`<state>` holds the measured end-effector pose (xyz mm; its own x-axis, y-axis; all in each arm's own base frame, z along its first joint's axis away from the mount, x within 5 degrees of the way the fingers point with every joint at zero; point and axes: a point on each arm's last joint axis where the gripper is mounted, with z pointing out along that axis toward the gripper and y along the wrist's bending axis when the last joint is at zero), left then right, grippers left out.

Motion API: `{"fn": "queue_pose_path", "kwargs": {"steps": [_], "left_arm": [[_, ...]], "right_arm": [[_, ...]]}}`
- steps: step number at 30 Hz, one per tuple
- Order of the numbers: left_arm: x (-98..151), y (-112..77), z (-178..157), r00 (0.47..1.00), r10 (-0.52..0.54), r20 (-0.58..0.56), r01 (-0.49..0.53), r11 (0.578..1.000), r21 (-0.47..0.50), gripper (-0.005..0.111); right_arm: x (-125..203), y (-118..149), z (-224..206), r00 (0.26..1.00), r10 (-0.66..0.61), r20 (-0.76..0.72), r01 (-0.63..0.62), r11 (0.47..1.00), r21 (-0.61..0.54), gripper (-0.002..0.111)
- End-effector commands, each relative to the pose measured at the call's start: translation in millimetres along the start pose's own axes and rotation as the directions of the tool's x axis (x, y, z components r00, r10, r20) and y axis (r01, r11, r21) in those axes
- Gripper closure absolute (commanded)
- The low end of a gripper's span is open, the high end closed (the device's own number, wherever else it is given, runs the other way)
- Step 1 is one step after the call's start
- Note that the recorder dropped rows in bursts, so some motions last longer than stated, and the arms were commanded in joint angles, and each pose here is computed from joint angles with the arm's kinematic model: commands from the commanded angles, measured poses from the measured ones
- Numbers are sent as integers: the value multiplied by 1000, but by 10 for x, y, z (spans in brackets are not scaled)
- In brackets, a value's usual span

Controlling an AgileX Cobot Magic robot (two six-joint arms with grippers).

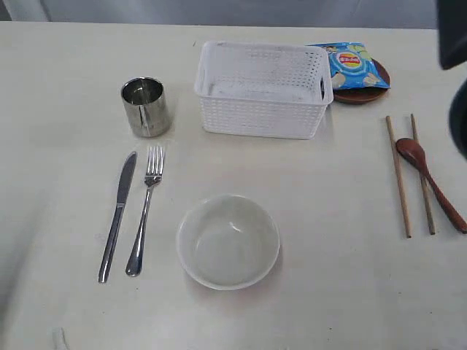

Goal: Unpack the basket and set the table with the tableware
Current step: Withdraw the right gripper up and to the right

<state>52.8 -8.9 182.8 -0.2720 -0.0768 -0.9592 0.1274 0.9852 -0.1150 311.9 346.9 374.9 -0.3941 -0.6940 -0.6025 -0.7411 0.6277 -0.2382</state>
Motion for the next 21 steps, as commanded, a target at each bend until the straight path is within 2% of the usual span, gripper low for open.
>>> {"fn": "queue_pose_path", "kwargs": {"steps": [1, 7, 14, 17, 21], "left_arm": [[9, -1, 1, 1000, 5, 2, -5, 1000, 4, 107], [9, -1, 1, 1000, 5, 2, -5, 1000, 4, 107], [9, -1, 1, 1000, 5, 2, -5, 1000, 4, 107], [9, -1, 1, 1000, 5, 2, -5, 1000, 4, 107], [9, -1, 1, 1000, 5, 2, -5, 1000, 4, 107]], "right_arm": [[53, -476, -256, 992, 118, 35, -119, 992, 46, 109], [304, -891, -482, 966, 259, 16, -259, 966, -7, 109], [752, -1288, -529, 946, 324, -11, -323, 944, 73, 109], [1034, -1541, -485, 920, 390, -30, -384, 915, 123, 109], [1472, -1901, -402, 848, 527, -63, -513, 844, 157, 109]]}}
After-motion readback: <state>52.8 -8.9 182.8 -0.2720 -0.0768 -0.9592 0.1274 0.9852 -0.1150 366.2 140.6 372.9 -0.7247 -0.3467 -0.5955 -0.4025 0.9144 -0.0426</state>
